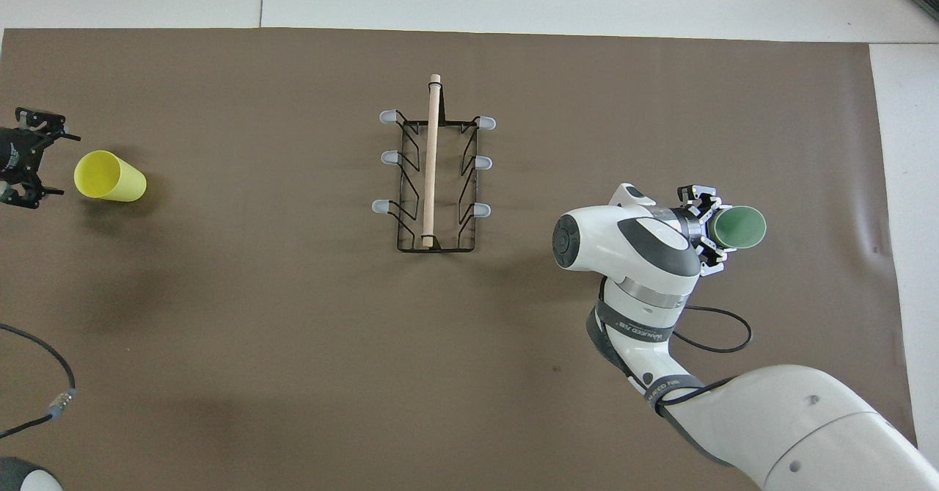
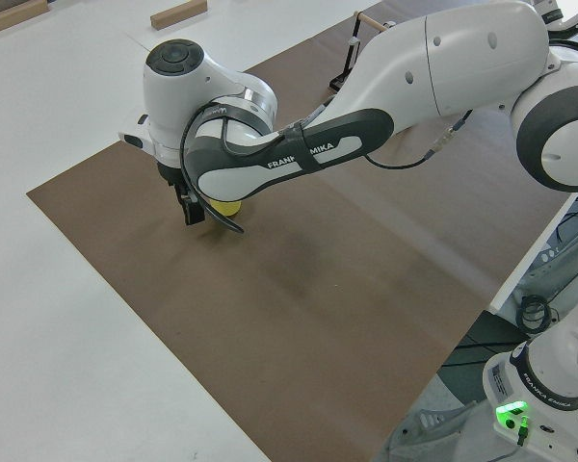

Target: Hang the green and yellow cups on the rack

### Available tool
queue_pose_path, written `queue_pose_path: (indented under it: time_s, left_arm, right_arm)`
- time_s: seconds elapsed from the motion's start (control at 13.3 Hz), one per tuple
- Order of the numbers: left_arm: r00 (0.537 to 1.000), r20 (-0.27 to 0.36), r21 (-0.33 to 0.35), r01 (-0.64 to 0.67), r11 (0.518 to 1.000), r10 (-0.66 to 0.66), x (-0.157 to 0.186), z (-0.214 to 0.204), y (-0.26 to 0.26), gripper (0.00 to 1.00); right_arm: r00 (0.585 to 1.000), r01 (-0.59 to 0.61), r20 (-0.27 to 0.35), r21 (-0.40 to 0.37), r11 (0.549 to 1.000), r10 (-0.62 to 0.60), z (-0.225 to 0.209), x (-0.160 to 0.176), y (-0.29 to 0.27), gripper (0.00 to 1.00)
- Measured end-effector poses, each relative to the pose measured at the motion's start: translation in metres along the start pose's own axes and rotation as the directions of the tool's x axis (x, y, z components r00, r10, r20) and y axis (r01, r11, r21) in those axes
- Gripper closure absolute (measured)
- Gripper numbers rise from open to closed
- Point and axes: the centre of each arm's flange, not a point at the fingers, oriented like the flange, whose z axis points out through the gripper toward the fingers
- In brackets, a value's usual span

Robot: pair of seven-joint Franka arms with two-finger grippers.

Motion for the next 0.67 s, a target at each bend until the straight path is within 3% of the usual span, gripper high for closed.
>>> queue_pose_path:
  time_s: [0.15,0.37,0.67]
  left_arm:
    - [0.992,0.049,-0.022,0.119,0.993,-0.118,-0.01,0.003,-0.009,0.0]
    - [0.952,0.146,-0.023,0.276,0.961,-0.27,-0.013,0.0,-0.017,0.0]
    - [0.87,0.304,-0.016,0.413,0.911,-0.389,0.003,-0.012,-0.037,0.0]
  right_arm:
    - [0.994,-0.079,-0.073,0.064,0.995,0.083,-0.029,-0.012,0.015,0.31]
    - [0.955,-0.178,-0.207,0.174,0.969,0.213,-0.064,-0.063,0.047,0.31]
    - [0.843,-0.28,-0.383,0.286,0.916,0.377,-0.098,-0.132,0.063,0.31]
